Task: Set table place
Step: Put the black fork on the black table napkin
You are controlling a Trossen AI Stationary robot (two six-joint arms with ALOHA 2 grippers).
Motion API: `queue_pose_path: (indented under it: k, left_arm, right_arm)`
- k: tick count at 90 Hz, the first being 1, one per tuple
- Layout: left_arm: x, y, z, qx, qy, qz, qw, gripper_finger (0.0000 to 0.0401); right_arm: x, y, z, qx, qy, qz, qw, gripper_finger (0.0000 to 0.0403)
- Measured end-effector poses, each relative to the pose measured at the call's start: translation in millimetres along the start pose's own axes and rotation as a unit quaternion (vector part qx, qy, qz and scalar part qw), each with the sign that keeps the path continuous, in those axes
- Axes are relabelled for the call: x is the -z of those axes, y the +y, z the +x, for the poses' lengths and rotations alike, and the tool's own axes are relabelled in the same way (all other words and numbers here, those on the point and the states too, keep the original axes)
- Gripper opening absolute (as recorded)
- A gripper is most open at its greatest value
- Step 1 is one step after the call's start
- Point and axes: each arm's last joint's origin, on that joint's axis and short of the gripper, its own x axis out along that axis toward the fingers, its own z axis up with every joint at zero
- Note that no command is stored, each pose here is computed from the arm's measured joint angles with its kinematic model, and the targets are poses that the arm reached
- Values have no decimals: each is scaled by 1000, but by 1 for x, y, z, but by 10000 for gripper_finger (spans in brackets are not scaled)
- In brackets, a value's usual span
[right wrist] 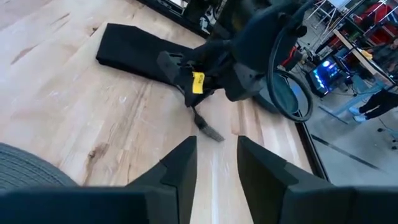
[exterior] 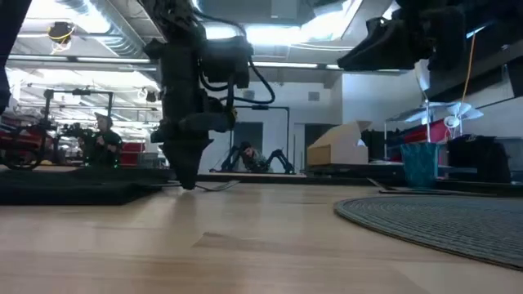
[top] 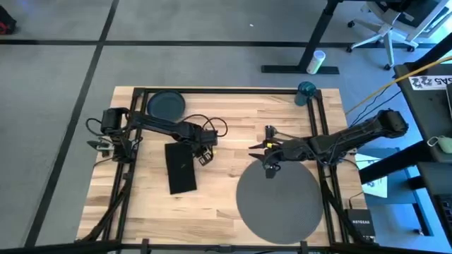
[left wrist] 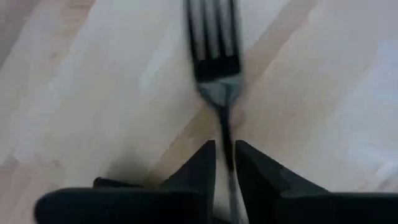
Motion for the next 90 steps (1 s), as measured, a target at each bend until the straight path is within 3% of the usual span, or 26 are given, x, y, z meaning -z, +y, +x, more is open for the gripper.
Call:
queue_pose_path:
  k: [23, 50, 65, 90]
  left_arm:
    - [1, 1, -7, -16, 26, -24, 999, 1]
    - [-14, -22, -52, 0, 6, -100, 995, 0]
    - [-4, -38, -70, 16, -6, -138, 990, 0]
    - [28, -44, -84, -45, 32, -222, 973, 0]
  right_arm:
    - [1, 1, 0, -3, 7, -3, 1000, 99]
    - [6, 2, 0, -10, 28, -11, 999, 99]
    - [6, 3, 0, -22, 30, -12, 999, 99]
    - [6, 4, 0, -30, 27, -11, 999, 99]
